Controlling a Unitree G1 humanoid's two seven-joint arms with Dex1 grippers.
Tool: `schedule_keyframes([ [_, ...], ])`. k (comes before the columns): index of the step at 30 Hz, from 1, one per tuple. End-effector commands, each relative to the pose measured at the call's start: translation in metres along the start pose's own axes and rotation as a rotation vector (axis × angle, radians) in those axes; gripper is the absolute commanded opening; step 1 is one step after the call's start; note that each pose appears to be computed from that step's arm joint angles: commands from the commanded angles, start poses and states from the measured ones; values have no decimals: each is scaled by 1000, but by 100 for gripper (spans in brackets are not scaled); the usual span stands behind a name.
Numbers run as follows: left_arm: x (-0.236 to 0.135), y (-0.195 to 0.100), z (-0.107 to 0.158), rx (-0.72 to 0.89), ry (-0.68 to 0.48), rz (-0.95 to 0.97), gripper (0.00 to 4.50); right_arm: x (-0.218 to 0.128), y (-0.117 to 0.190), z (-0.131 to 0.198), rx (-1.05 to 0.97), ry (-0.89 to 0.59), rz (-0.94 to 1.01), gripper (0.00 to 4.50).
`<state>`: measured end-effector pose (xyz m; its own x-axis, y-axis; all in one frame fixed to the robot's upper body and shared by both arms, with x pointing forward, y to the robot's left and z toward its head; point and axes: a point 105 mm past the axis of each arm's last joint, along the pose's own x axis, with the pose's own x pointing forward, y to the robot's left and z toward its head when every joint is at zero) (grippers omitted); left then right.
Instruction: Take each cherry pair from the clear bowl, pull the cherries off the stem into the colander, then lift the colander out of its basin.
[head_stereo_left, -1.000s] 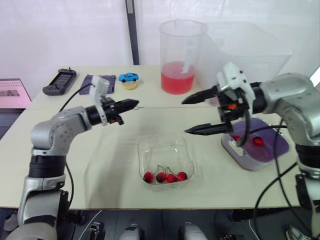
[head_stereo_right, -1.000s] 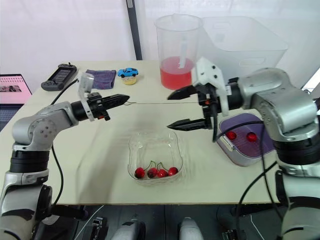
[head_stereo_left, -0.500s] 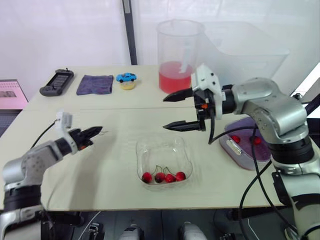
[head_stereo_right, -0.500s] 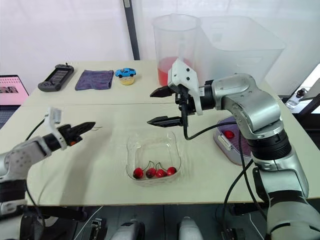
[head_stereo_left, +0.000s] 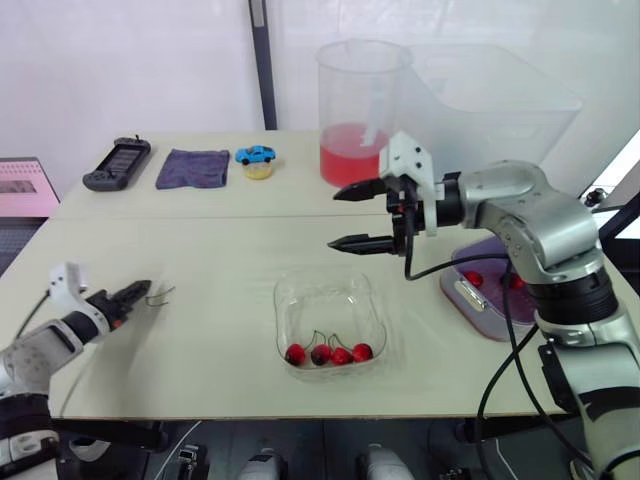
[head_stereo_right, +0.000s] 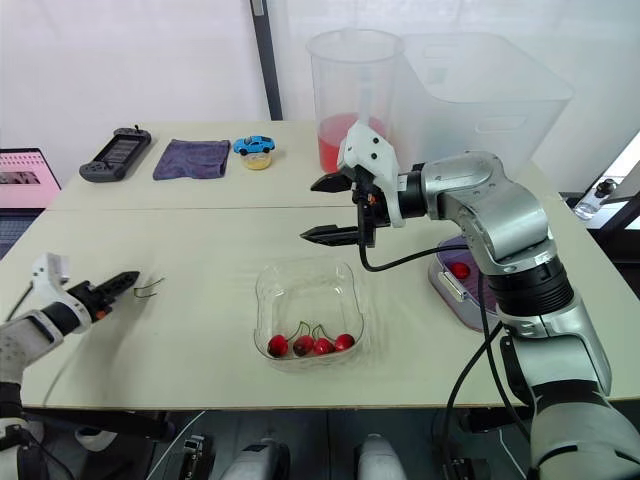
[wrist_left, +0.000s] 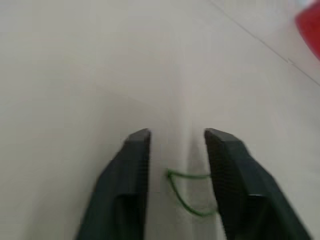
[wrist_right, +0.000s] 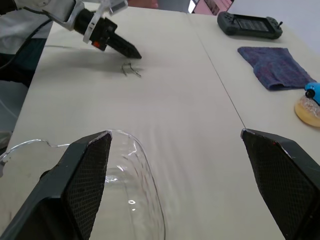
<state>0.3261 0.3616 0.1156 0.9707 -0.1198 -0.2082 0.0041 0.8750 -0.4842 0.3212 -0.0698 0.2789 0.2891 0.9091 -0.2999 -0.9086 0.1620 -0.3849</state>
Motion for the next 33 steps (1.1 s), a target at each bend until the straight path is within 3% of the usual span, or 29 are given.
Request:
schedule_keyframes([
  [1, -10, -6, 42, 46, -145, -28, 403, -4, 2, 7, -18, -23, 0, 450],
  [2, -11, -11, 49, 63, -167, -51, 447, -5, 3, 6, -14, -20, 3, 450],
  [7, -12, -49, 68, 187, -191, -220, 447, -12, 6, 0, 10, 1, 8, 450],
  [9, -14, -81, 52, 481, -63, -360, 447, -18, 8, -5, 16, 29, 7, 450],
  [12, -21, -125, 28, 748, 91, -610, 447, -26, 11, -10, 13, 74, 4, 450],
  [16, -13, -162, 17, 1003, 128, -743, 447, -34, 23, -14, -29, 133, 79, 450],
  [20, -23, -214, 11, 980, 83, -987, 447, -36, 32, -19, -85, 193, 126, 450],
  [22, -31, -227, 0, 960, 149, -1071, 447, -32, 26, -14, -171, 186, 60, 450],
  [27, -46, -239, -15, 924, 192, -1145, 447, -22, 21, -6, -186, 219, 44, 450],
  [30, -48, -238, -17, 908, 201, -1132, 447, -16, 13, -10, -46, 356, 35, 450],
  [33, -42, -224, -16, 930, 197, -1045, 447, 9, 20, -1, 46, 365, 128, 450],
])
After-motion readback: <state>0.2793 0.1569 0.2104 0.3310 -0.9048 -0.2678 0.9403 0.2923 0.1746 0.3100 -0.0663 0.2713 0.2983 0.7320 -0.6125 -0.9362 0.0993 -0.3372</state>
